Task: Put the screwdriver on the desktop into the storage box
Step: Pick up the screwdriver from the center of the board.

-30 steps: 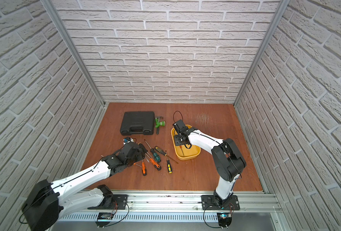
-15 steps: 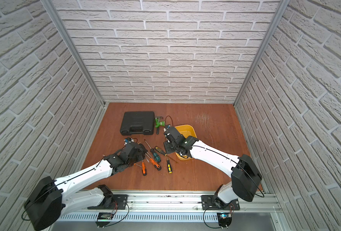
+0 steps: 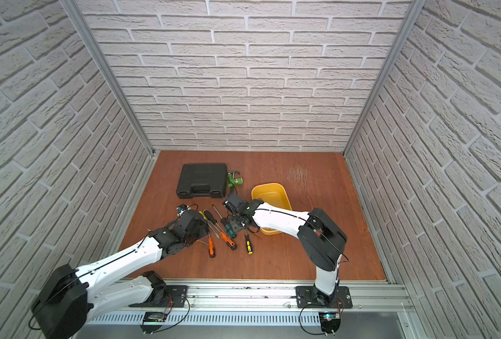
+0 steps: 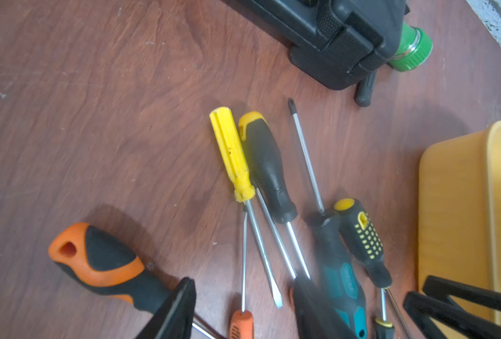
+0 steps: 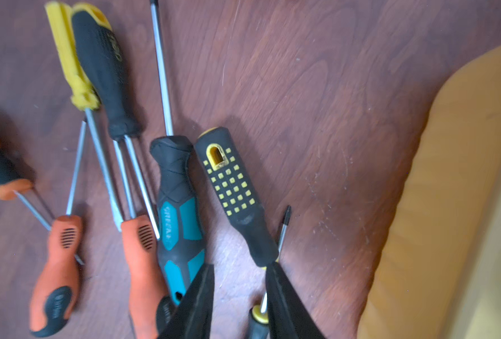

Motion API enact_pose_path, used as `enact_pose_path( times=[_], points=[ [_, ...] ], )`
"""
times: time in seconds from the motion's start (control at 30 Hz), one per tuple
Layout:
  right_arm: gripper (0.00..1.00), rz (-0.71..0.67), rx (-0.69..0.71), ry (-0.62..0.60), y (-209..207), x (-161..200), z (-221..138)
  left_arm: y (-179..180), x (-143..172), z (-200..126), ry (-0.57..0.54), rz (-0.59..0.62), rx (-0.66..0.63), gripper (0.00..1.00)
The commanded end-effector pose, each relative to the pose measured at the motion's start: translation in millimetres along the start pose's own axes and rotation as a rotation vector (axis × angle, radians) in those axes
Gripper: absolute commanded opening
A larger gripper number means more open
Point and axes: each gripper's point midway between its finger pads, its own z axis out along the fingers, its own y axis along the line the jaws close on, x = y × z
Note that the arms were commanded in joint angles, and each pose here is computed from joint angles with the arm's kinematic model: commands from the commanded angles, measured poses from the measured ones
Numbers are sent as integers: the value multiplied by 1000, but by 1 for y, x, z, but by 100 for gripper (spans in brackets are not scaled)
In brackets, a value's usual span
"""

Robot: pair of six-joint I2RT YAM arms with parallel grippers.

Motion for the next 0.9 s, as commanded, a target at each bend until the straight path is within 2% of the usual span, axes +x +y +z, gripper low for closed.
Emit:
enact_pose_path(
  times=[0.0,0.23,0.87],
  points=[
    [37,0,25,-9,0,-9,3,2,-1,0,-8,-10,2,58],
    [35,2,62,38,-7,-2,22,-6,-3,0,-10,0,30,59],
    [31,-12,79,62,-9,1,33,-13,-3,4,4,7,35,59]
  ],
)
